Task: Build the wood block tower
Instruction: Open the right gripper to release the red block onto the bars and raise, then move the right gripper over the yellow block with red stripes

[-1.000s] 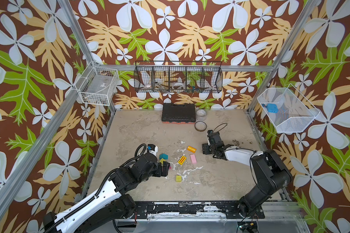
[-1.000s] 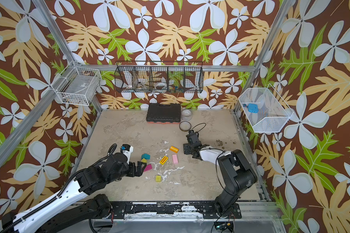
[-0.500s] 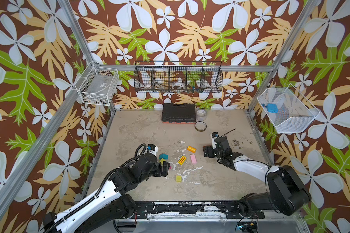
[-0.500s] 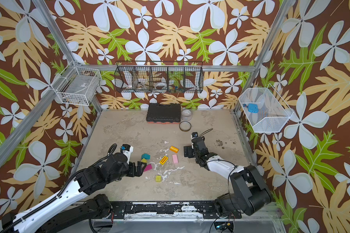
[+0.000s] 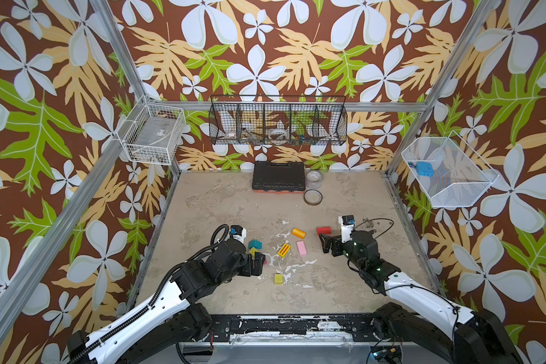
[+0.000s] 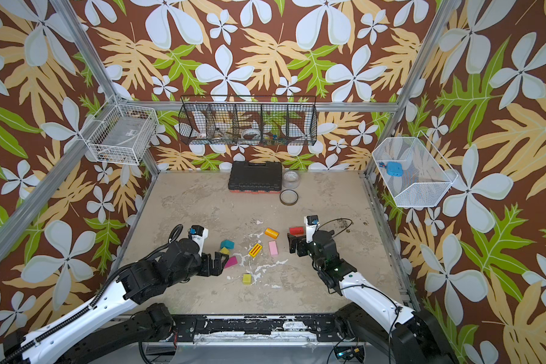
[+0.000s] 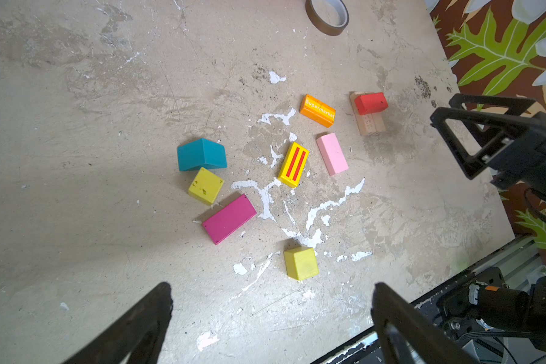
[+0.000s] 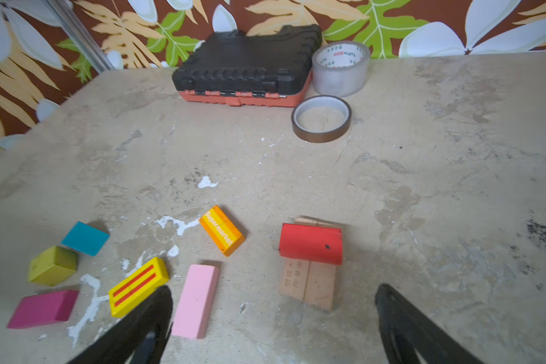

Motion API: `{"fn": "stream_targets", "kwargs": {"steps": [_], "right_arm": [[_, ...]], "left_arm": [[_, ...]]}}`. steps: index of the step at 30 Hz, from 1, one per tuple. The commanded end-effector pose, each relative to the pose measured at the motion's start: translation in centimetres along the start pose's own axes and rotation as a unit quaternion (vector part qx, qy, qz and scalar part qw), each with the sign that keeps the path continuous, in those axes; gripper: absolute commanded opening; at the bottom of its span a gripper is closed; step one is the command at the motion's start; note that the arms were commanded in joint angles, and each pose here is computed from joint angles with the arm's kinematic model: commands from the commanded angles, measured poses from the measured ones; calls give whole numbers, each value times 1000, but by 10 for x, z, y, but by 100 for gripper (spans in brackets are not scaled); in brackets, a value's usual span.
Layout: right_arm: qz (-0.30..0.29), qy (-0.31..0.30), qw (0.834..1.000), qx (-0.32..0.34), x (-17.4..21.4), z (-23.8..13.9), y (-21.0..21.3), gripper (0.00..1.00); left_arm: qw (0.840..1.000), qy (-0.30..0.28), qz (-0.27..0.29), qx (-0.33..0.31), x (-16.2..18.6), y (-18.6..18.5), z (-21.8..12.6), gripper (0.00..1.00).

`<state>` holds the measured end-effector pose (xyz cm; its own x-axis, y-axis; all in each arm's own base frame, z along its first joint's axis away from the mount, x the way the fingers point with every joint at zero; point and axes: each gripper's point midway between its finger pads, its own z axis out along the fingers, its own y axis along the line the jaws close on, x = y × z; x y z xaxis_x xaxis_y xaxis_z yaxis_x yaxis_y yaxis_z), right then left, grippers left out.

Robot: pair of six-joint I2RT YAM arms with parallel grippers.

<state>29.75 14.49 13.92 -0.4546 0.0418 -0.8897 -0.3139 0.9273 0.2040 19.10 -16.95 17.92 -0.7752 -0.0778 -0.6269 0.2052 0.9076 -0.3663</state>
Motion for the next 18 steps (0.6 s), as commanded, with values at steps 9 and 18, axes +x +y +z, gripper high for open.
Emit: {"fn": "stream_targets", "kwargs": {"steps": [9, 18], "right_arm": [[-20, 18, 995, -94, 8, -16, 75, 98], [-117, 114, 984, -69, 48, 23, 119, 87]], "left_arm": [[1000, -8, -1, 4, -3, -1, -1, 100], [1000, -8, -1, 3, -3, -1, 0, 100]]}}
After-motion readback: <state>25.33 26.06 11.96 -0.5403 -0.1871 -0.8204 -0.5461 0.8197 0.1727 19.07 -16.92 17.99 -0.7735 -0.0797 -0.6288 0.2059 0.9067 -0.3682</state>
